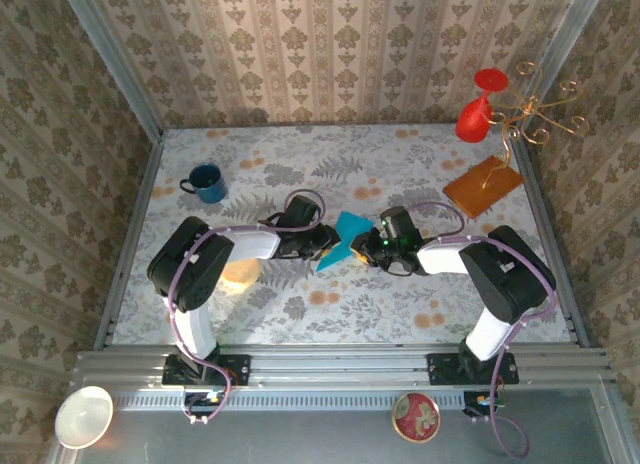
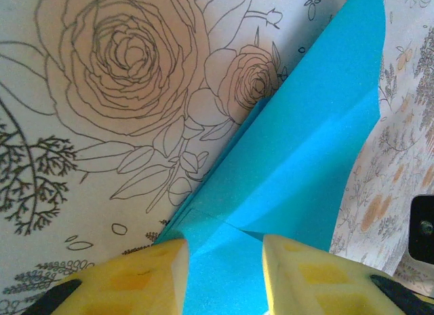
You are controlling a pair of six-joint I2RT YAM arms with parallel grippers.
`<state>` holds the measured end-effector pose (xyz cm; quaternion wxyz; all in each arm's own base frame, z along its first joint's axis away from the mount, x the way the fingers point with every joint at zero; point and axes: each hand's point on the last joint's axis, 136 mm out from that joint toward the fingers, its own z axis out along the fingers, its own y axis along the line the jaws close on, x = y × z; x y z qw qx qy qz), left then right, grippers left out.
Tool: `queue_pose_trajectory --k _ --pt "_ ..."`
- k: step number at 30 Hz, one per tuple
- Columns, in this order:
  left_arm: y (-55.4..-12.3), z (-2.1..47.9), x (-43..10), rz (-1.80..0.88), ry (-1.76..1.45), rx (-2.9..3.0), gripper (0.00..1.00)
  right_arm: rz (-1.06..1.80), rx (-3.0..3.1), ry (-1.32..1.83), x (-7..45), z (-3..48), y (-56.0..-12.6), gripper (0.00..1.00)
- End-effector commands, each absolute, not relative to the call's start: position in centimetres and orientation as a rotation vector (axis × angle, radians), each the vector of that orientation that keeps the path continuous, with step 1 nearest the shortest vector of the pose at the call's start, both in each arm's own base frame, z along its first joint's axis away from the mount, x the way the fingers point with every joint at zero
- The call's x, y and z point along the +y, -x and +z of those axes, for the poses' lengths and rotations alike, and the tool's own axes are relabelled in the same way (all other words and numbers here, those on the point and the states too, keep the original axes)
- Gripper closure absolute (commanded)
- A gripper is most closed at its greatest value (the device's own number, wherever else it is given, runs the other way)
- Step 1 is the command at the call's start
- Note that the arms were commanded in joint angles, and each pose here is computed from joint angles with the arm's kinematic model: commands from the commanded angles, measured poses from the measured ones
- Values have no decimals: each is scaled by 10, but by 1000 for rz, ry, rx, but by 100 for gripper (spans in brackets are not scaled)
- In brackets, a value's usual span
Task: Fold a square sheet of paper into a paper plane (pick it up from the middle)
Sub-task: Fold the wing for the fifth time at the center of the table.
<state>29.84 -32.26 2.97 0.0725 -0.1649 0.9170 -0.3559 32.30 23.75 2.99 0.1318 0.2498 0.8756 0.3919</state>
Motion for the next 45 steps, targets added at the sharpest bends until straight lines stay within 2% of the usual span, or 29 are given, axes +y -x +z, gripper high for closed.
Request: queue_pose_trajectory --k 1,12,27,34,39,45 --pt "-284 3 -302 -957 584 2843 64 1166 2508 -724 238 37 -321 72" --pt "-286 4 -302 -957 578 2840 63 1240 2443 -805 237 35 -313 74" --pt "-287 7 -304 -972 563 2837 62 1265 2367 -851 236 32 -324 78" --pt "-291 18 -307 -994 531 2816 61 1240 2392 -855 235 28 -321 87" --pt "-298 43 -306 -991 421 2760 56 1199 2401 -828 232 32 -321 96" --pt "-301 80 -306 -951 93 2650 47 1130 2406 -788 223 48 -321 97"
